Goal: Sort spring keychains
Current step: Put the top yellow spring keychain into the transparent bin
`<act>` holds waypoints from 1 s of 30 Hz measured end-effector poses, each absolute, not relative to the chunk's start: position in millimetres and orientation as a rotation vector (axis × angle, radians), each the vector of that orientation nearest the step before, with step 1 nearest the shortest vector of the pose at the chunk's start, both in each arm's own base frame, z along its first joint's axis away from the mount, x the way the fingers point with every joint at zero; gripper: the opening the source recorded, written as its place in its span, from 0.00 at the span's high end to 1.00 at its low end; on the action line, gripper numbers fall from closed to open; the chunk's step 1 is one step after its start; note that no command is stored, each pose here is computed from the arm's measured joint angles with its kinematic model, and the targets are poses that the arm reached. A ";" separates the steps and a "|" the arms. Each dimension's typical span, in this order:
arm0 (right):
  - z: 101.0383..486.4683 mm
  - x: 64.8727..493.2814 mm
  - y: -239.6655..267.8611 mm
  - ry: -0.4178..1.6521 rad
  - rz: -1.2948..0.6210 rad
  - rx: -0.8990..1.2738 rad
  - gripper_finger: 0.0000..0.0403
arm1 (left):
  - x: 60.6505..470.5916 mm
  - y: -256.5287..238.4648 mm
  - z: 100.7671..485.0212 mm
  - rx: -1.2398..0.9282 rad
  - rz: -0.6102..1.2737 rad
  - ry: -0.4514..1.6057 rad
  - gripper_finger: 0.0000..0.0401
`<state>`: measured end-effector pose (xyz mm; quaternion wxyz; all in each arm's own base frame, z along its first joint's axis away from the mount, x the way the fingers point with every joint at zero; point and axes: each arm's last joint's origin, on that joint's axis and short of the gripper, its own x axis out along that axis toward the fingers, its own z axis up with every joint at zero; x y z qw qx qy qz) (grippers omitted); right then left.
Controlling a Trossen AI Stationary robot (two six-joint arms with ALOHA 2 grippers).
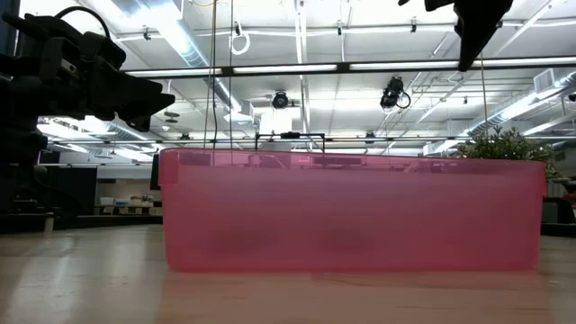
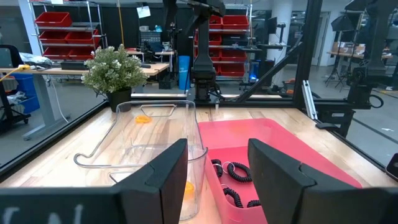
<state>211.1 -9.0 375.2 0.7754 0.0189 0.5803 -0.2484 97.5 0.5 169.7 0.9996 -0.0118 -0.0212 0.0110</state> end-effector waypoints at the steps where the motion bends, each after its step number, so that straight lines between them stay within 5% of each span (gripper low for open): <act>1: 375.0 210.4 -9.0 1.262 -0.542 0.044 0.28 | 97.5 0.4 169.6 -0.024 0.022 -0.042 0.57; 30: 374.3 207.5 -29.4 1.296 -0.572 0.121 0.28 | 97.5 0.4 169.7 -0.024 0.022 -0.042 0.57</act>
